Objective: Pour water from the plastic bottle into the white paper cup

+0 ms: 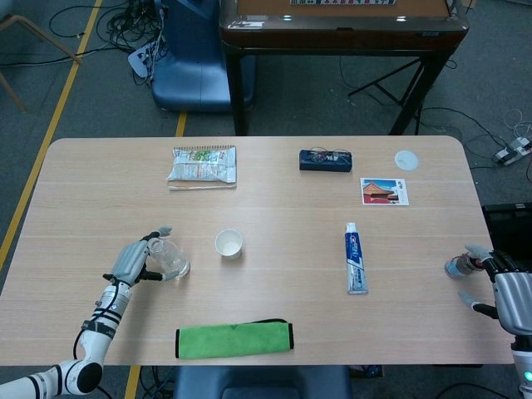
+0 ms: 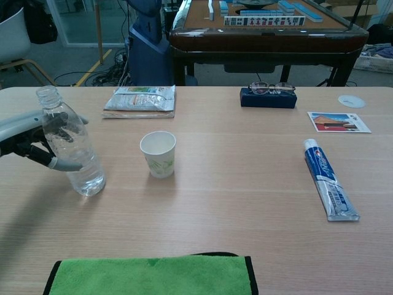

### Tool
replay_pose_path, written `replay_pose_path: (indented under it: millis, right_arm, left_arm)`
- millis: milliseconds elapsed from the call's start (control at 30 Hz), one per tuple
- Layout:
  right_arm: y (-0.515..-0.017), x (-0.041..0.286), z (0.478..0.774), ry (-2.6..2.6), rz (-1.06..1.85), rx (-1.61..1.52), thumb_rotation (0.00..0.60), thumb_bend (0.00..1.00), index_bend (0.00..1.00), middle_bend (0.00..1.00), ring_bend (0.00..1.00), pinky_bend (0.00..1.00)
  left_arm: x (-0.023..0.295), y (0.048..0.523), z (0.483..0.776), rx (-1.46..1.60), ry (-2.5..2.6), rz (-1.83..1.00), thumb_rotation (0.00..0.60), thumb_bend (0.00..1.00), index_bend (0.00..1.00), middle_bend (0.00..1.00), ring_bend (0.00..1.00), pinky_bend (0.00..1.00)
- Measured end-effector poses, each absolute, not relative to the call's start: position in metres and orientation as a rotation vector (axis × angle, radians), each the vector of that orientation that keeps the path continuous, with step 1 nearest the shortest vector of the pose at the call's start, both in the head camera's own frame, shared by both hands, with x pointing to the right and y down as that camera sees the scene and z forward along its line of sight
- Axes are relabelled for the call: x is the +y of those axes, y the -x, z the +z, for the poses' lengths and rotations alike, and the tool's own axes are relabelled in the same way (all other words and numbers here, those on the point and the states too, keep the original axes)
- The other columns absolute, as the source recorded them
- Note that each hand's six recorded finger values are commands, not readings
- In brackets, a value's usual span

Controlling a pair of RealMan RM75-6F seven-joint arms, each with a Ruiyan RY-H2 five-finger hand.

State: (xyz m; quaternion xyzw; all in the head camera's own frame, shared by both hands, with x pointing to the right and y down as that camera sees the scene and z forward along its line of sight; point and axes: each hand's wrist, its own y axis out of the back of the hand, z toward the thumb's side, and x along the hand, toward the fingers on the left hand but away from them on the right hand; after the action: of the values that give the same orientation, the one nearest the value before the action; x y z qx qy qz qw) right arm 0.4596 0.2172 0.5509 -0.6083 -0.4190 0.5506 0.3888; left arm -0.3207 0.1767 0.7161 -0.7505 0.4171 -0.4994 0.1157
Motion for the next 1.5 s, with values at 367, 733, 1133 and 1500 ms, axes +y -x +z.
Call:
replay_pose_path:
  millis: [367,733,1133,1500]
  right_arm:
    - [-0.460,0.218,0.550,1.548,1.396,-1.067,0.600,0.05,0.24,0.34,0.28,0.48]
    - [-0.460,0.218,0.550,1.548,1.397,-1.068,0.600,0.05,0.24,0.34,0.28,0.48]
    - [-0.460,0.218,0.550,1.549,1.397,-1.069,0.600,0.05,0.24,0.34,0.28,0.48]
    - [-0.461,0.217,0.549,1.550,1.398,-1.073,0.600,0.05,0.24,0.34,0.28,0.48]
  left_arm:
    - [0.179,0.320,0.725,1.277,2.249,-1.486,0.600,0.00,0.21,0.18,0.22,0.31]
    - [0.179,0.317,0.728,1.372,2.346,-1.471,0.600,0.00,0.27,0.23,0.23,0.29]
    - [0.178,0.314,0.732,1.390,2.357,-1.448,0.600,0.00,0.35,0.29,0.26,0.34]
    - [0.174,0.312,0.736,1.431,2.328,-1.423,0.600,0.00,0.42,0.39,0.42,0.57]
